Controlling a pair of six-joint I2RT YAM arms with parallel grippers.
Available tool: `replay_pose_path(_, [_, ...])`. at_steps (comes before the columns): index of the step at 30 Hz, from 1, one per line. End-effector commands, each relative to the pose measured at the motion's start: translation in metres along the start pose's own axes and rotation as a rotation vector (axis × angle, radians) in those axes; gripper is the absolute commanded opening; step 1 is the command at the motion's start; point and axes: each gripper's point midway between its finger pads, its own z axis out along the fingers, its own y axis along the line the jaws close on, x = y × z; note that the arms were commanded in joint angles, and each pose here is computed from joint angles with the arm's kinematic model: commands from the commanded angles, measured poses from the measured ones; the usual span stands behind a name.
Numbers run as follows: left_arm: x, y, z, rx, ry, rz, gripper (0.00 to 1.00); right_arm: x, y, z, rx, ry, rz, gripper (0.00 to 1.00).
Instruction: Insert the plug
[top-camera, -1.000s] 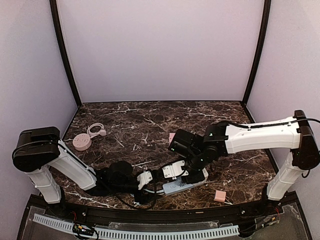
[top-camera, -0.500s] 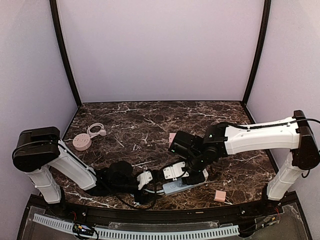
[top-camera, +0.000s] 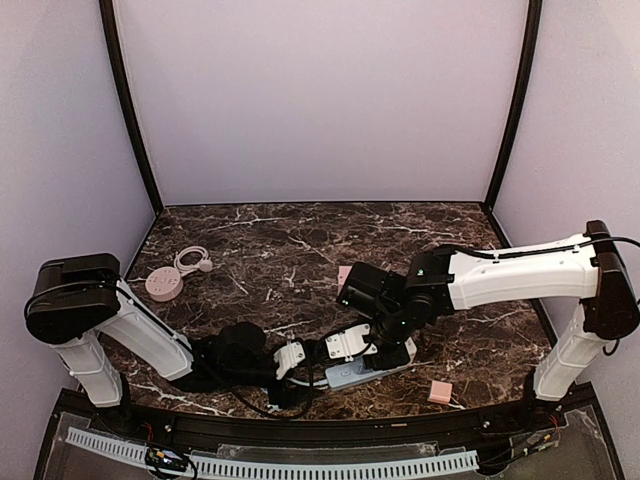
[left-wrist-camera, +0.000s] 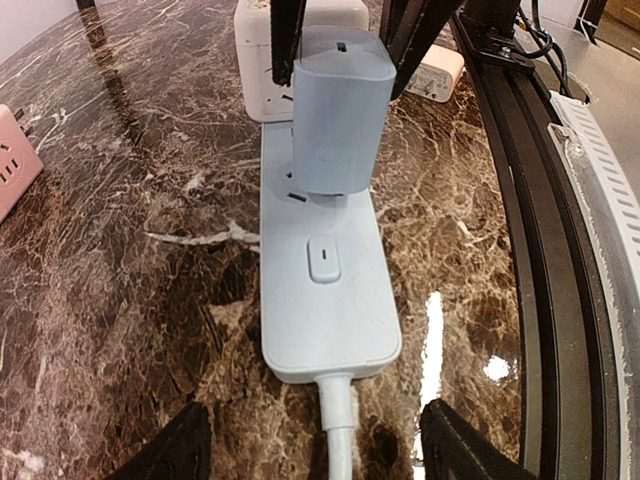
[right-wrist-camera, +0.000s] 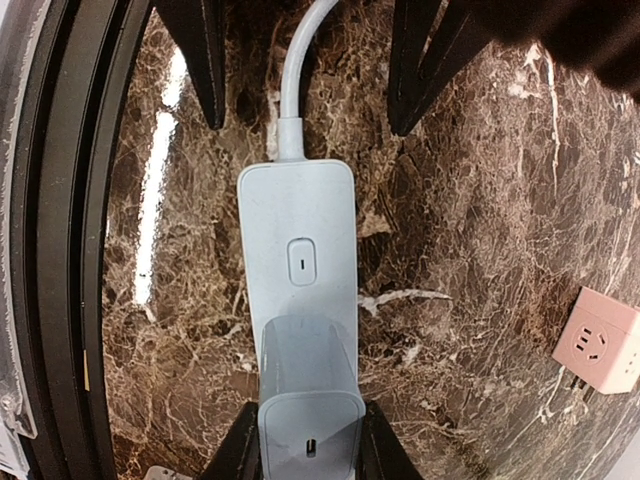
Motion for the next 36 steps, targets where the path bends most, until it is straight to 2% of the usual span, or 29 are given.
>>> replay_pose_path(1, [-0.002,-0.004,-0.003,0.01,-0.011,0.004,0.71,0.015,0.007,0.005,-0.018,0.074,0.005,0.0])
replay_pose_path(22, [-0.005,-0.001,-0.003,-0.002,-0.027,0.002,0.73,0.015,0.004,-0.002,0.014,0.151,-0.005,0.0])
replay_pose_path(30, [-0.014,0.003,-0.021,-0.044,-0.09,0.004,0.85,0.013,0.008,0.006,-0.009,0.159,-0.016,0.0])
replay_pose_path(36, [-0.01,0.012,-0.031,-0.11,-0.068,0.011,0.9,0.012,0.006,0.0,0.008,0.144,-0.02,0.0])
